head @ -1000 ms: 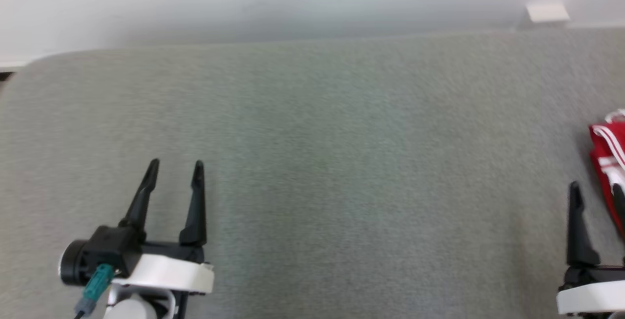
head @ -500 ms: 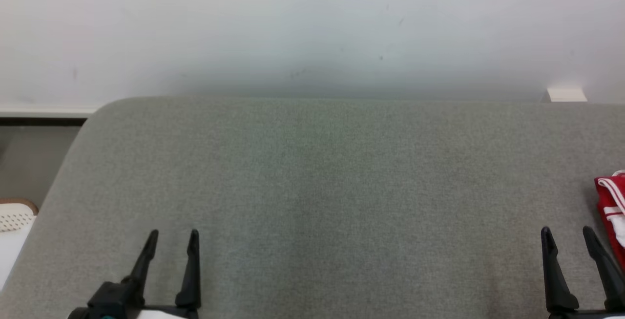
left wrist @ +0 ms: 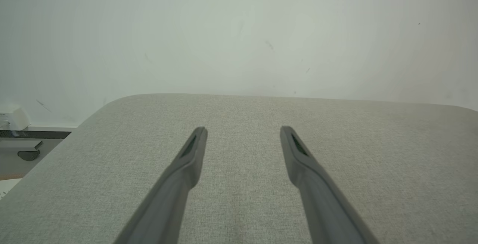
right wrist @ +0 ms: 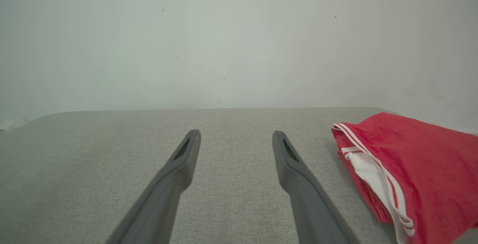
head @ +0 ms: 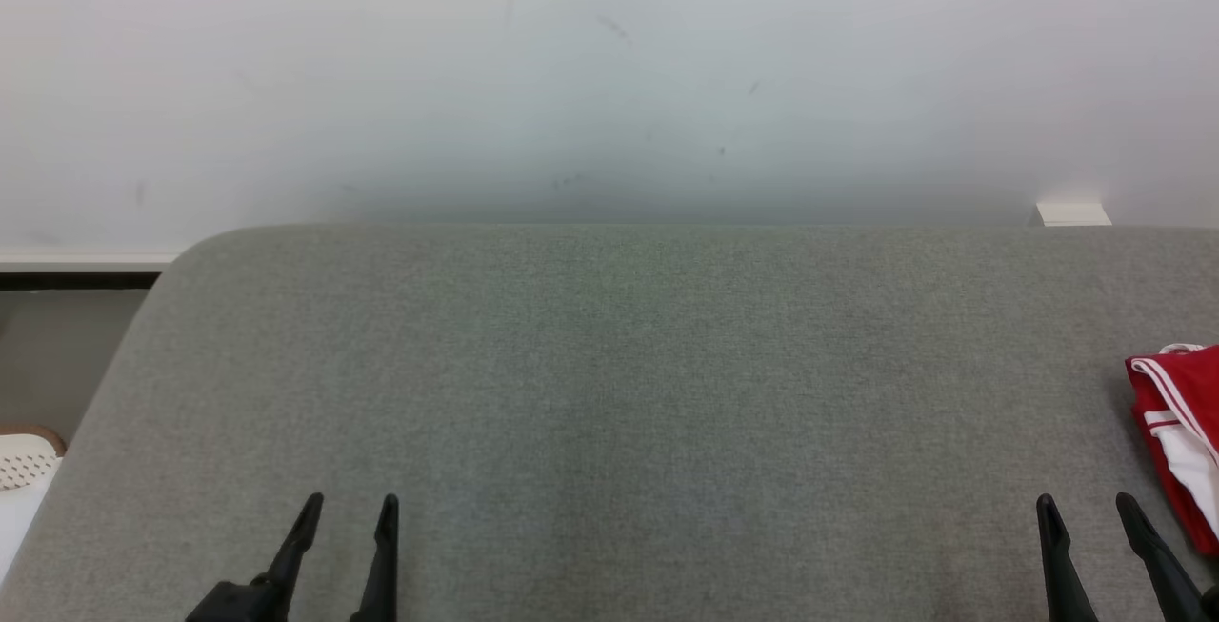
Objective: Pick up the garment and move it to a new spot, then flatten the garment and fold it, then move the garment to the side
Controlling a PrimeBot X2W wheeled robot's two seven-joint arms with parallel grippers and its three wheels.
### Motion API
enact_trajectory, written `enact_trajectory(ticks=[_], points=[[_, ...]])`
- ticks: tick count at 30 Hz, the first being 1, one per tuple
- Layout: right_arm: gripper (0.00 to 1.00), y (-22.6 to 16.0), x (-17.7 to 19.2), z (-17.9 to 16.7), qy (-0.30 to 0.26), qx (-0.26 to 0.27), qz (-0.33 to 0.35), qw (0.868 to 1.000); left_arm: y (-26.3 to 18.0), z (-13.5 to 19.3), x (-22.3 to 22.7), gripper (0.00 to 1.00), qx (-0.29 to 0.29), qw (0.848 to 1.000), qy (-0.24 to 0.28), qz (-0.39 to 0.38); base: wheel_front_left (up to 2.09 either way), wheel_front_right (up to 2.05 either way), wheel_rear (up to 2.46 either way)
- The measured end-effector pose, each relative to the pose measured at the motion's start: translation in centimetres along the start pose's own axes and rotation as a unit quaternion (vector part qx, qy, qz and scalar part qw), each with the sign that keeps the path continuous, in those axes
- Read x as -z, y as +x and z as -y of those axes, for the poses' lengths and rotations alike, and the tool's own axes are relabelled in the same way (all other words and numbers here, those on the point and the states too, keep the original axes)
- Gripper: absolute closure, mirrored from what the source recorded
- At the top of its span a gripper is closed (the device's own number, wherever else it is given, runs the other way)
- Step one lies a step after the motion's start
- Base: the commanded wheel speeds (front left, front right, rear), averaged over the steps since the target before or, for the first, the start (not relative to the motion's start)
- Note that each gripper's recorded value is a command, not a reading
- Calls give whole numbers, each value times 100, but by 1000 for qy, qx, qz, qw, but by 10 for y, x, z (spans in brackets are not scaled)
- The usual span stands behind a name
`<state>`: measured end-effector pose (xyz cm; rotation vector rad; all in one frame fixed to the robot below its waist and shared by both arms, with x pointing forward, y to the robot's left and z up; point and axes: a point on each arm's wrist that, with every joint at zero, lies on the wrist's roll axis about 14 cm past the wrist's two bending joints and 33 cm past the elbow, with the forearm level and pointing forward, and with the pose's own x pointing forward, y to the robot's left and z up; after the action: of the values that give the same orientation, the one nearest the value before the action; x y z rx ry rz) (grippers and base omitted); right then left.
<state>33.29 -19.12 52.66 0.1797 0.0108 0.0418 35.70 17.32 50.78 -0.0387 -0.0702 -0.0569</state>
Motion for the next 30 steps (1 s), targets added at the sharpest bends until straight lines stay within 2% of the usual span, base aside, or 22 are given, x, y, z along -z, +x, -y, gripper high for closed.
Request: enact_trajectory(ticks=[24, 25, 30], points=[[0, 0, 3, -4, 8, -6, -3, 1000, -2, -6, 7, 0, -11, 1000, 2, -10, 0, 0, 0], [100, 0, 5, -4, 10, -5, -7, 1000, -3, -6, 9, 100, -11, 1000, 1, -13, 0, 0, 0], [100, -1, 16, -4, 36, -4, -22, 999, -9, -5, 24, 100, -17, 999, -22, -41, 0, 0, 0]])
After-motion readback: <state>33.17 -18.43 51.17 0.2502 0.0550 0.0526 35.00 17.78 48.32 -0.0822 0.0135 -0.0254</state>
